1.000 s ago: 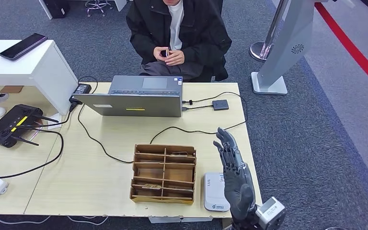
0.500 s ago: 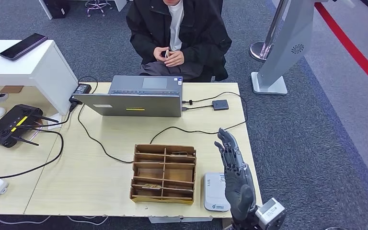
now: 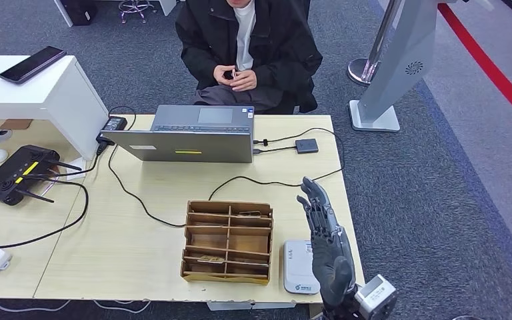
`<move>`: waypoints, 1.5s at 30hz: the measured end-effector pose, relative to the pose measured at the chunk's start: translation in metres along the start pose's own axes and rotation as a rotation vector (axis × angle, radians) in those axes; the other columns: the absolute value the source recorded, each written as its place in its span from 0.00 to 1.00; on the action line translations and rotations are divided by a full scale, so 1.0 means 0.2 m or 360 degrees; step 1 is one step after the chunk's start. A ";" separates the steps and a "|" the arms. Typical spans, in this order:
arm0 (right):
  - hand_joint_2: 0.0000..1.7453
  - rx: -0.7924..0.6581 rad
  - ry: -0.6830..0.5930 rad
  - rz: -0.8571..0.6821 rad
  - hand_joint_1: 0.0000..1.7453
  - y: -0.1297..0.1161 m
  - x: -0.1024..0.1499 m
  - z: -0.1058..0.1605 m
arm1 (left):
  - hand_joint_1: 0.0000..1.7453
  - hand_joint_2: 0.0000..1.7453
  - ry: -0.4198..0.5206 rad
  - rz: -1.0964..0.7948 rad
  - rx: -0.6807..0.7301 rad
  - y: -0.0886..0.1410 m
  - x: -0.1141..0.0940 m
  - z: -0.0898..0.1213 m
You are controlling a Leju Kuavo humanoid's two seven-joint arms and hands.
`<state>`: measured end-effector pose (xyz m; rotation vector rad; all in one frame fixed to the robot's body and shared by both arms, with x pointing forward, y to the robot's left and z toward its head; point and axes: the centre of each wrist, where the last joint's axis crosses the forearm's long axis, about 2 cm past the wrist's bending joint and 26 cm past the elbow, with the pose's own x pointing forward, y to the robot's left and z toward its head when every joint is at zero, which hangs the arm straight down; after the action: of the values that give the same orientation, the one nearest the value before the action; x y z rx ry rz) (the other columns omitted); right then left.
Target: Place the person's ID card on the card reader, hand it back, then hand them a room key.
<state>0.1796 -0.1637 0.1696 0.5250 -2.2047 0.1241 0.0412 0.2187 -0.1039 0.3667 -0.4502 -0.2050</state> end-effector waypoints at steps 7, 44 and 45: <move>0.00 -0.0009 0.0007 0.0003 0.00 0.00 0.00 0.01 | 0.00 0.00 0.0003 -0.0011 -0.0006 0.00 0.00 0.00; 0.00 -0.0012 0.0002 0.0009 0.00 0.00 0.01 0.01 | 0.00 0.00 -0.0001 -0.0003 0.0008 0.00 0.00 0.00; 0.00 -0.0011 0.0002 0.0009 0.00 0.00 0.01 0.01 | 0.00 0.00 -0.0001 -0.0002 0.0008 0.00 0.00 0.00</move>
<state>0.1771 -0.1641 0.1696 0.5149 -2.2050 0.1194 0.0409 0.2185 -0.1038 0.3719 -0.4513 -0.2055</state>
